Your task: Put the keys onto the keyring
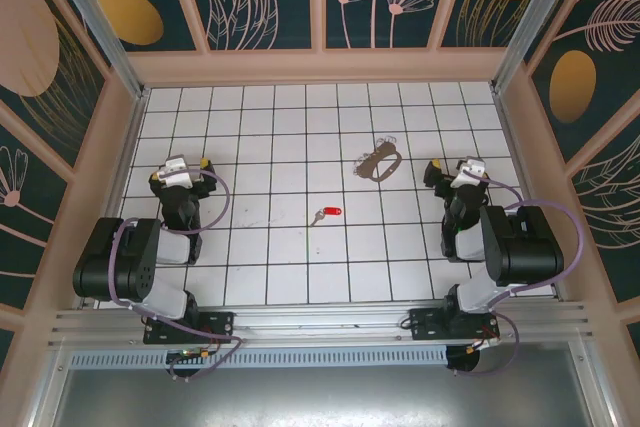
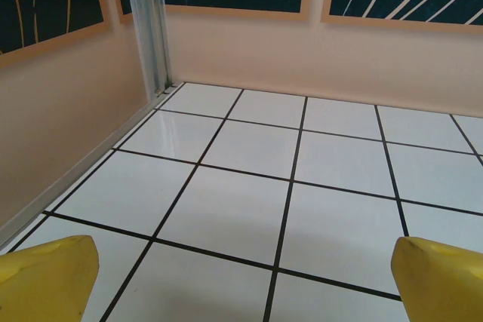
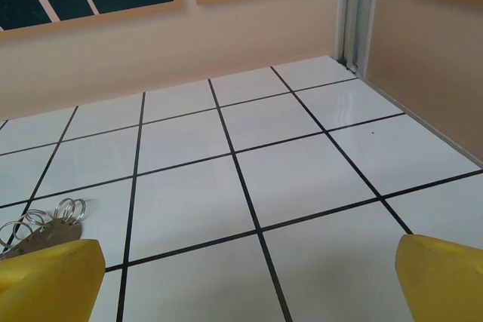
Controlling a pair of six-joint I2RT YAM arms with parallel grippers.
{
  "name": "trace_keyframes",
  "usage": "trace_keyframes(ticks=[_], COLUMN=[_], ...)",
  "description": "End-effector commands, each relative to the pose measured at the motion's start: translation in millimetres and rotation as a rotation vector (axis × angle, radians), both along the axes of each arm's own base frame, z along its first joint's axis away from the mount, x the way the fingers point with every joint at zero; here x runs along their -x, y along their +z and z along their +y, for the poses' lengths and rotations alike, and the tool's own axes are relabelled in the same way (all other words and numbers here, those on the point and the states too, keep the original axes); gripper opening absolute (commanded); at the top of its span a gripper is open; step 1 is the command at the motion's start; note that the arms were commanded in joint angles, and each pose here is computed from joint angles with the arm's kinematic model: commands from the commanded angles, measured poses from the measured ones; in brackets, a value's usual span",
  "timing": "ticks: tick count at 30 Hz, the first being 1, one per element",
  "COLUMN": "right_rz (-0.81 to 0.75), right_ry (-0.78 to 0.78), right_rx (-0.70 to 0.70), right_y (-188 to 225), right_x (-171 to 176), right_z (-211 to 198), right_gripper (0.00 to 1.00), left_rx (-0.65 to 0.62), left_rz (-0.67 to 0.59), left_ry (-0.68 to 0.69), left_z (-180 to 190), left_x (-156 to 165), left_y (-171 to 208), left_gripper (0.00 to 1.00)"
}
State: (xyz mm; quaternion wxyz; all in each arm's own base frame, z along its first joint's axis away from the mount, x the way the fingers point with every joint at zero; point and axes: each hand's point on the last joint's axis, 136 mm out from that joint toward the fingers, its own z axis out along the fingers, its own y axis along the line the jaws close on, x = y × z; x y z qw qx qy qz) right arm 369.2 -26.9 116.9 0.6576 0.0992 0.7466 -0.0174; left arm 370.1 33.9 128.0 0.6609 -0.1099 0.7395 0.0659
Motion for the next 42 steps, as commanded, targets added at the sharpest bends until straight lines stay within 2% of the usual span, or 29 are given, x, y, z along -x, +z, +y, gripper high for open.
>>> trace_keyframes(ticks=[1,42], right_rz=[-0.053,-0.052], right_ry=[-0.022,-0.006], right_rx=[-0.003,-0.014], right_y=[12.3,11.9], right_x=[0.9,0.3], right_z=[-2.9,-2.1], right_gripper=[0.99,0.99], left_rx=[0.015,0.017], left_rz=[-0.045,-0.044], left_ry=[-0.009,-0.010], left_z=[-0.9,-0.9], left_x=[-0.4,-1.0], left_y=[9.9,9.9], left_gripper=[0.99,0.99])
